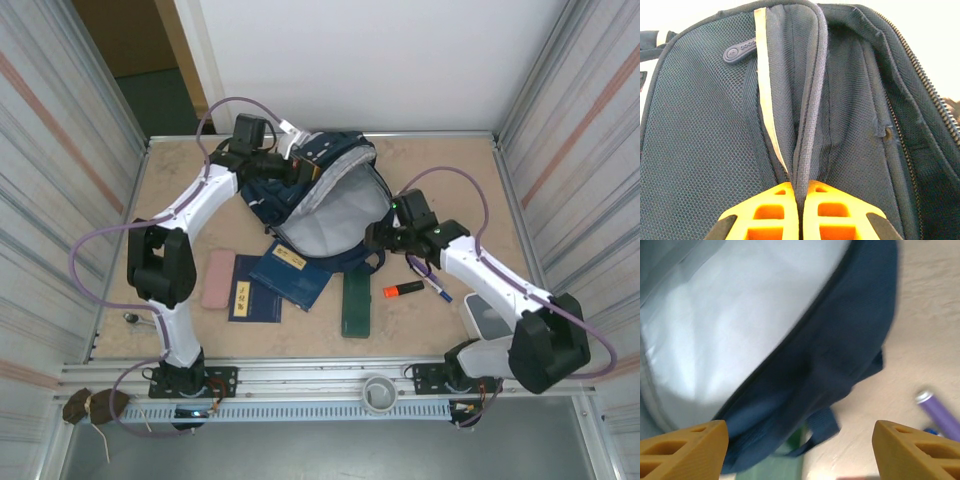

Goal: Pack the student bag

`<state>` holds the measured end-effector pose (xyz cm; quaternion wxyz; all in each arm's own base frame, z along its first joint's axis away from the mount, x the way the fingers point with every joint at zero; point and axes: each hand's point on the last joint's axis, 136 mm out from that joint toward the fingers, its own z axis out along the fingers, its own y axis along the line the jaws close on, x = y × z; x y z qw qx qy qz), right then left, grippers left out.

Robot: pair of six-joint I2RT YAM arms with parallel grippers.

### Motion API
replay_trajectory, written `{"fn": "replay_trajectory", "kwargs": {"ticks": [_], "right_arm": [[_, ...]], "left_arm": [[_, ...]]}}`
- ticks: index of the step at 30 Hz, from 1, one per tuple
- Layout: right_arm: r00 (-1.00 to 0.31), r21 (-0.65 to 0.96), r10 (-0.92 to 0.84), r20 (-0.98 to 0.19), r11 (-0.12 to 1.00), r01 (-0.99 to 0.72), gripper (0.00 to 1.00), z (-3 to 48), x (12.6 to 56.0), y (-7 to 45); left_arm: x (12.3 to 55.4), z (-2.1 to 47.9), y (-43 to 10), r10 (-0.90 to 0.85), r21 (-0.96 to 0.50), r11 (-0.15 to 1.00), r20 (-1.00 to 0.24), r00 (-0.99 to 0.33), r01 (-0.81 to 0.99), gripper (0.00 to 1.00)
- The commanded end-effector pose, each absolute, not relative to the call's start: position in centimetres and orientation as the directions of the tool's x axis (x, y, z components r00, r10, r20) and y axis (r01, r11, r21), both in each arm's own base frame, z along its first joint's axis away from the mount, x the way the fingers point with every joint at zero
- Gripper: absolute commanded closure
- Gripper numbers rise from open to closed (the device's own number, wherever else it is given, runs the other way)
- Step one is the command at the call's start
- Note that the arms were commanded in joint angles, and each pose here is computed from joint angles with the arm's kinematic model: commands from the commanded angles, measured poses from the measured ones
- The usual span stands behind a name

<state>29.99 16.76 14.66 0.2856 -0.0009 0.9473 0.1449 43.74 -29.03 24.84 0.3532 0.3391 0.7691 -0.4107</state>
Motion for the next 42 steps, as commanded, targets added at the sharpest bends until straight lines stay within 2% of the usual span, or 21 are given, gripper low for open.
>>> {"fn": "replay_trajectory", "kwargs": {"ticks": [1,4,9,12,16,20,21,23,25,26,31,35,39,42], "right_arm": [[-0.834,0.180,0.026,-0.551,0.980,-0.089,0.15,14.8,27.0,16.1],[-0.851,0.176,0.003,-0.525,0.979,-0.105,0.01,13.5,24.5,17.6],[-0.874,0.104,-0.071,-0.481,0.985,-0.138,0.01,11.1,21.9,19.9],[-0.842,0.095,-0.165,-0.513,0.964,-0.247,0.01,11.6,22.3,23.0],[-0.801,0.175,-0.303,-0.516,0.878,-0.446,0.00,11.4,22.0,29.1],[-0.772,0.135,-0.389,-0.502,0.847,-0.514,0.01,10.4,22.3,30.9],[-0.765,0.136,-0.402,-0.503,0.837,-0.530,0.02,10.2,22.5,31.2],[-0.756,0.168,-0.414,-0.507,0.813,-0.558,0.05,10.2,22.5,32.2],[-0.752,0.198,-0.420,-0.509,0.792,-0.577,0.07,10.2,22.2,32.7],[-0.751,0.213,-0.424,-0.506,0.782,-0.585,0.08,10.2,22.0,32.8],[-0.770,0.294,-0.408,-0.492,0.754,-0.587,0.15,10.0,21.6,33.1],[-0.796,0.322,-0.363,-0.484,0.772,-0.548,0.24,9.3,22.5,34.1],[-0.838,0.288,-0.302,-0.455,0.840,-0.460,0.36,7.1,25.0,33.7],[-0.850,0.279,-0.267,-0.454,0.864,-0.420,0.37,6.0,26.6,33.3]], "left_arm": [[45.5,29.0,-29.5,0.146,-0.356,0.399,-0.885,-0.441,0.845,1.00],[45.7,28.4,-29.7,0.139,-0.384,0.397,-0.873,-0.468,0.834,1.00],[45.5,28.2,-29.7,0.128,-0.406,0.405,-0.862,-0.491,0.819,1.00],[45.0,28.5,-29.8,0.132,-0.405,0.410,-0.861,-0.492,0.818,1.00],[45.0,28.6,-29.8,0.116,-0.423,0.425,-0.851,-0.511,0.801,1.00],[45.1,26.1,-30.4,0.140,-0.452,0.436,-0.820,-0.555,0.778,1.00],[45.0,25.0,-30.5,0.153,-0.458,0.444,-0.808,-0.568,0.770,0.98],[45.0,22.9,-30.6,0.162,-0.479,0.474,-0.777,-0.608,0.739,0.83],[45.0,21.7,-30.3,0.160,-0.502,0.511,-0.742,-0.650,0.698,0.74],[45.0,21.4,-29.7,0.149,-0.505,0.549,-0.725,-0.672,0.666,0.65],[42.4,21.3,-24.1,-0.015,-0.468,0.761,-0.705,-0.709,0.450,0.41],[36.6,18.1,-18.3,-0.133,-0.434,0.866,-0.678,-0.723,0.248,0.34],[30.6,13.7,-15.6,-0.225,-0.485,0.870,-0.553,-0.802,0.090,0.32],[27.7,11.0,-15.6,-0.250,-0.541,0.839,-0.477,-0.843,0.058,0.32]]}}
